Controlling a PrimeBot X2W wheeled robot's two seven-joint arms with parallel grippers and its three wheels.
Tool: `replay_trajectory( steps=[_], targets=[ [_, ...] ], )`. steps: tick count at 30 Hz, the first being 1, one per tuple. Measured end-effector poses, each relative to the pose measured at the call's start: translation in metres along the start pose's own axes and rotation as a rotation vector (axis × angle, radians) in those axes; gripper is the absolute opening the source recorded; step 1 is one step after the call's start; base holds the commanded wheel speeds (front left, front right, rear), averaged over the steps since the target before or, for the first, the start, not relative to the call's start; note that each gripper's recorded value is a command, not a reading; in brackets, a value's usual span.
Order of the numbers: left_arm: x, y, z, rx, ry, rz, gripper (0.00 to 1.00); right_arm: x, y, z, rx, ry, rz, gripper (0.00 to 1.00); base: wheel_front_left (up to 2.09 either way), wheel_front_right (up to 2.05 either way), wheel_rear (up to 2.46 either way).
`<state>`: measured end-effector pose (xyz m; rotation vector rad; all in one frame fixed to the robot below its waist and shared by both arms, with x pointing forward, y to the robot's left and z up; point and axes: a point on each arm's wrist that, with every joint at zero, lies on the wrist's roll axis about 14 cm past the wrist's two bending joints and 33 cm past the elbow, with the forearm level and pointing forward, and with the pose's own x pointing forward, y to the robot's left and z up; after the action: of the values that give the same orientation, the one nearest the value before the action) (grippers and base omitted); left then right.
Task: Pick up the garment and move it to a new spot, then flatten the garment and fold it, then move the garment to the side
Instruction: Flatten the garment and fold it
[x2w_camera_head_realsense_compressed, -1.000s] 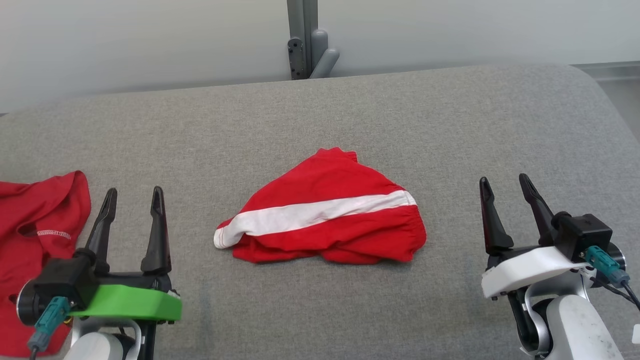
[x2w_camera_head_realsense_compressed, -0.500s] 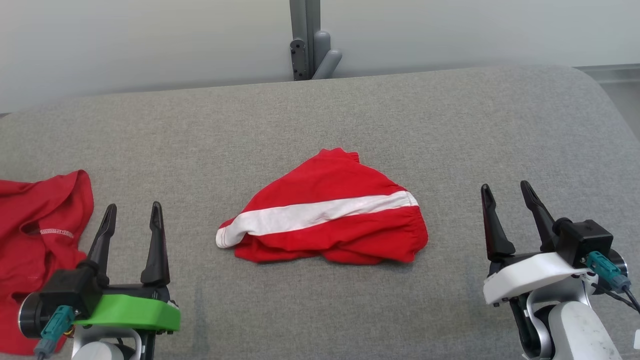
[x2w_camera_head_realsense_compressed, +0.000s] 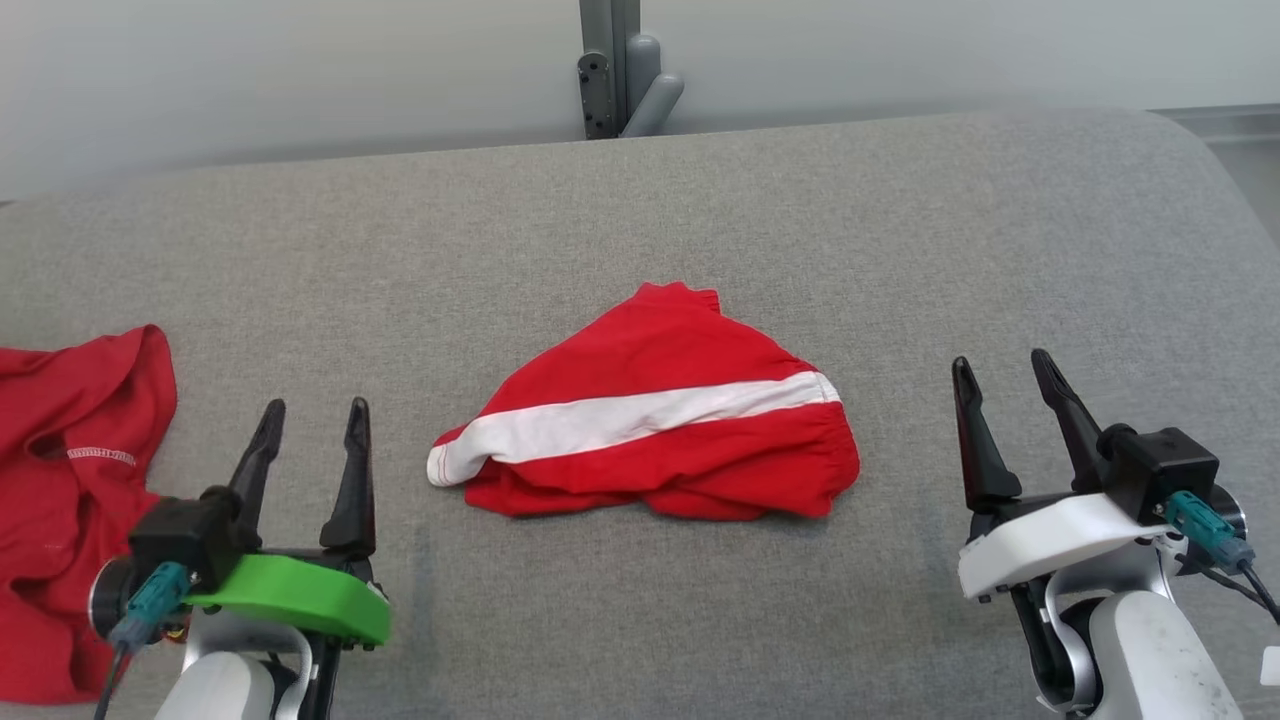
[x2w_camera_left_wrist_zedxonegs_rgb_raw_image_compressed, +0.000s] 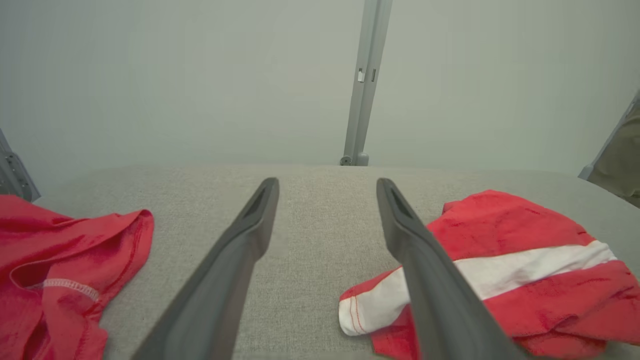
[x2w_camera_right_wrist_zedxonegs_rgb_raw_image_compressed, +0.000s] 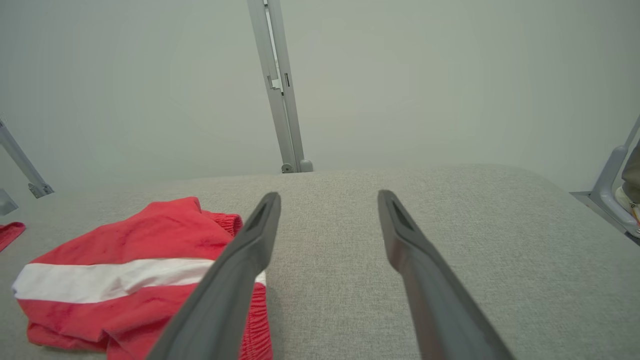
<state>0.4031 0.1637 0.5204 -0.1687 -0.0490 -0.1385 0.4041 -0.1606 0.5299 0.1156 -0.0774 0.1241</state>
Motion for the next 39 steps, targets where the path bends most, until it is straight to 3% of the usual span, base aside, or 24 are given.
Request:
replay_trajectory(
  steps=[8, 20, 21, 22, 24, 39],
  targets=[
    [0.010, -0.017, -0.084, -0.126, 0.309, -0.062, 1.00, 0.010, 0.000, -0.015, 0.004, 0.034, 0.004, 1.00, 0.00, 0.00, 0.00],
    [0.010, -0.021, -0.149, -0.214, 0.509, -0.053, 1.00, 0.010, -0.015, -0.029, 0.006, 0.067, -0.035, 1.00, 0.00, 0.00, 0.00],
    [0.009, -0.021, -0.151, -0.221, 0.518, -0.052, 0.90, 0.010, -0.015, -0.029, 0.006, 0.067, -0.036, 1.00, 0.00, 0.00, 0.00],
    [0.009, -0.022, -0.153, -0.221, 0.528, -0.056, 0.49, 0.010, -0.015, -0.029, 0.006, 0.068, -0.037, 1.00, 0.00, 0.00, 0.00],
    [0.010, -0.023, -0.155, -0.226, 0.535, -0.060, 0.00, 0.011, -0.015, -0.029, 0.006, 0.068, -0.037, 1.00, 0.00, 0.00, 0.00],
    [0.021, -0.016, -0.153, -0.172, 0.487, -0.063, 0.00, 0.037, -0.003, -0.023, -0.004, 0.053, 0.029, 1.00, 0.00, 0.00, 0.00]
  ],
)
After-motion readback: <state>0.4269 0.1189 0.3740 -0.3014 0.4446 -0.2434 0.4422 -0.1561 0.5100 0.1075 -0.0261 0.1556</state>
